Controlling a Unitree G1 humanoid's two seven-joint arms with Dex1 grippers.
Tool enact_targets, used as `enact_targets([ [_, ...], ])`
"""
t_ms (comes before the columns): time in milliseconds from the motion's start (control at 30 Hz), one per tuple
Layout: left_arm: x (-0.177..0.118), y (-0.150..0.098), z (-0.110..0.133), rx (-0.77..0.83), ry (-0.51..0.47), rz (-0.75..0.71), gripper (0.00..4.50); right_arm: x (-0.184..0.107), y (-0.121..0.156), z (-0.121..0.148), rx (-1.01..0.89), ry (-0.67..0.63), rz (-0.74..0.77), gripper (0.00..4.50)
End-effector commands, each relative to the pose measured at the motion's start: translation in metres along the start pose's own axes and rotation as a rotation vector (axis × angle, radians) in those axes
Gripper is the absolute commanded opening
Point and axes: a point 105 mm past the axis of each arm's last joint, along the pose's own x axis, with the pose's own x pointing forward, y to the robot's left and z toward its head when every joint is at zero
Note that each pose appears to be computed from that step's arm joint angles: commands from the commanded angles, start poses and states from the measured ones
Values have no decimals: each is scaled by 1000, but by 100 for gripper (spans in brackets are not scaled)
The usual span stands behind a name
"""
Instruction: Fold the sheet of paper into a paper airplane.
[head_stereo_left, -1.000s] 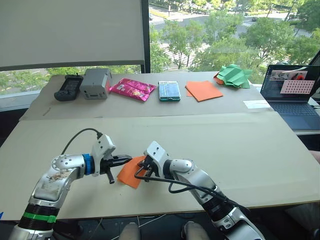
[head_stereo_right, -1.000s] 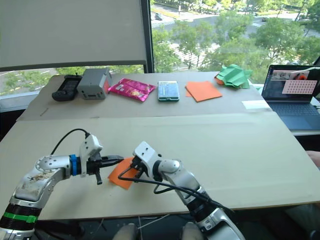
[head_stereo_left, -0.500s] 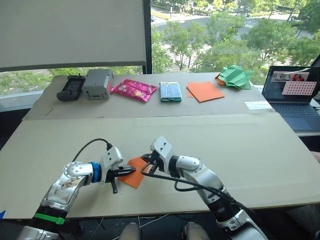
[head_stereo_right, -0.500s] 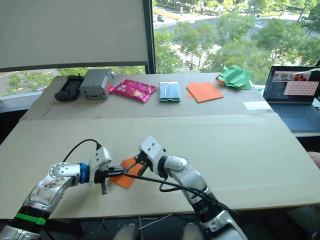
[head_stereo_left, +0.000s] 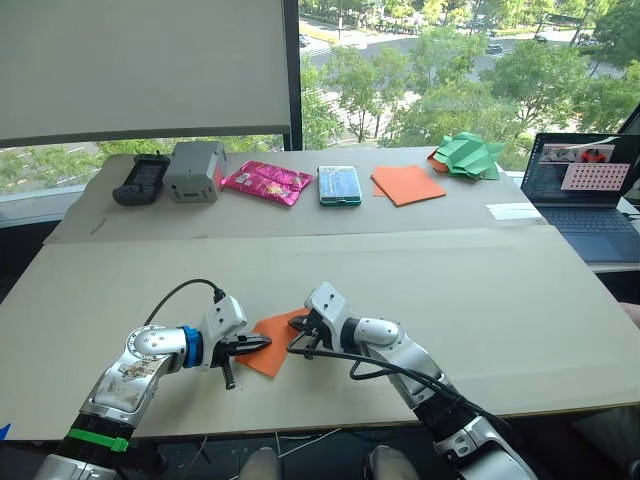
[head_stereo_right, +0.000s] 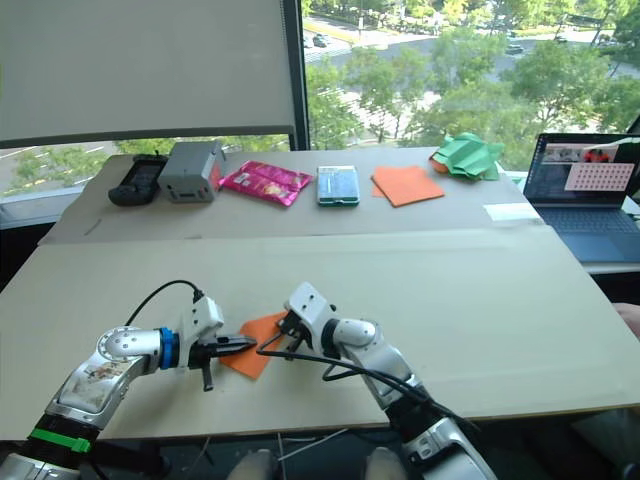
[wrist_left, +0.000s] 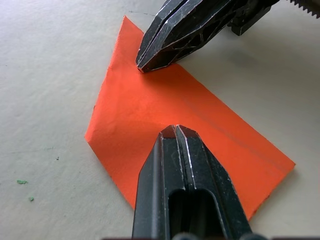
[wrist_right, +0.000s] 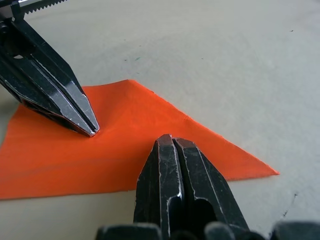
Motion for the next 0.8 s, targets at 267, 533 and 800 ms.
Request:
enact_targets([
  [267, 0, -9, -19, -45, 78, -27, 2, -8, -30, -32, 43, 110, -108, 0],
  [533, -1, -9, -18, -45, 83, -23, 2, -5, -9, -28, 19, 57, -29, 0],
  [800, -3, -10, -18, -46, 88, -26, 2, -1, 24, -34, 20, 67, 73, 0],
])
